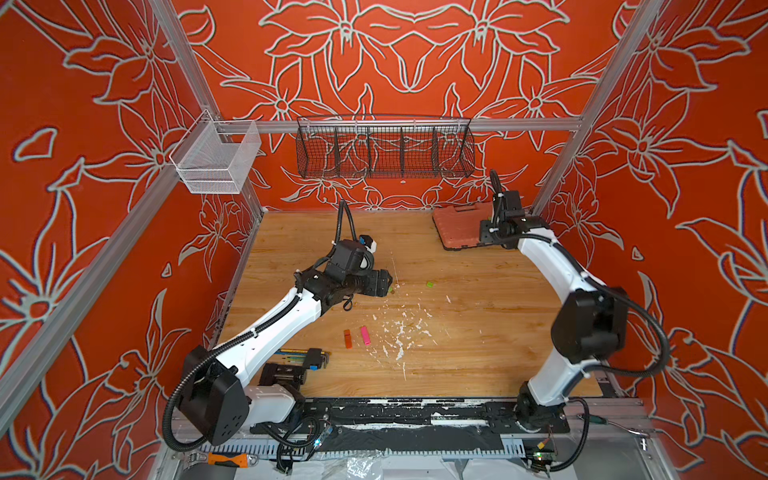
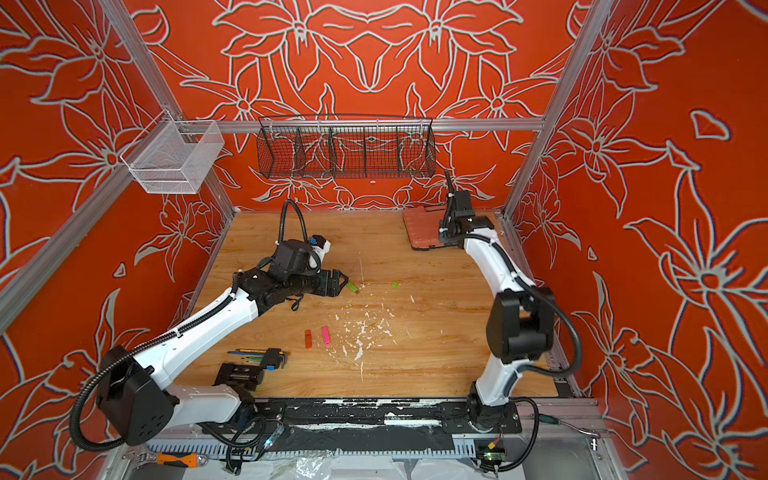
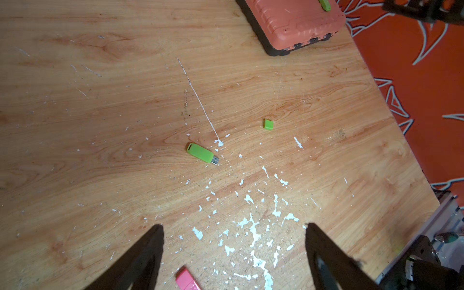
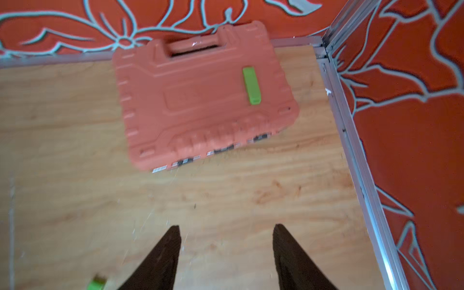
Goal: Close the usb drive cover
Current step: Pick up the USB drive from the corner of the board.
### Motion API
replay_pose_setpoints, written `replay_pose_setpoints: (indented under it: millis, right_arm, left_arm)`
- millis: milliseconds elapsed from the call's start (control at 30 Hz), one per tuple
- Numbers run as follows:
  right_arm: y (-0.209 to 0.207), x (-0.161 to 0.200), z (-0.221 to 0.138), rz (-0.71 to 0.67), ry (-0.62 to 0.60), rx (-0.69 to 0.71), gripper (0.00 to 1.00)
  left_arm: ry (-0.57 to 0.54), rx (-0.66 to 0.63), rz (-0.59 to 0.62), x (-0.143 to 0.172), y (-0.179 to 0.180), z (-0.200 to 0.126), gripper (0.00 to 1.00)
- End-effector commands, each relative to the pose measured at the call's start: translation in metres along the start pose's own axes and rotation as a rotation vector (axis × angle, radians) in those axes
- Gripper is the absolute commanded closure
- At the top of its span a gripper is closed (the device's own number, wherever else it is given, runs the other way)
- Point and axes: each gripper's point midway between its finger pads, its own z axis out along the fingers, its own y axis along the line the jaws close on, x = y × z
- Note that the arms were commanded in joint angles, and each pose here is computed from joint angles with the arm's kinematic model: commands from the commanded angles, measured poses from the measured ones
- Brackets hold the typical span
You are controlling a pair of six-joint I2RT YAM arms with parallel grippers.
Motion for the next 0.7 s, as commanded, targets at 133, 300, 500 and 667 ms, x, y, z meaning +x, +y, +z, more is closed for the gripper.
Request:
replay_pose_setpoints:
  millis: [133, 300, 500, 667]
  right_arm:
    - [-0.01, -0.072, 0.061, -0.141, -0.089, 0.116, 0.36]
    - [0.01, -0.05, 0.071, -0.153, -0.04, 0.097, 0.37]
    - [0.019, -0.032, 0.112, -0.11, -0.031, 0.08, 0.37]
    - [-0.002, -0.047, 0.13, -0.084, -0.026, 0.101, 0.37]
  left_arm:
    - [0.006, -0.029, -0.009, 0.004, 0.012, -0.001, 0.09]
    - [0.023, -0.033, -0.035, 0.009, 0.015, 0.001, 0.07]
    - [0.061, -0.048, -0.019, 0.014, 0.021, 0.01, 0.06]
    - [0.048, -0.011, -0.009, 0.008, 0.014, 0.013, 0.06]
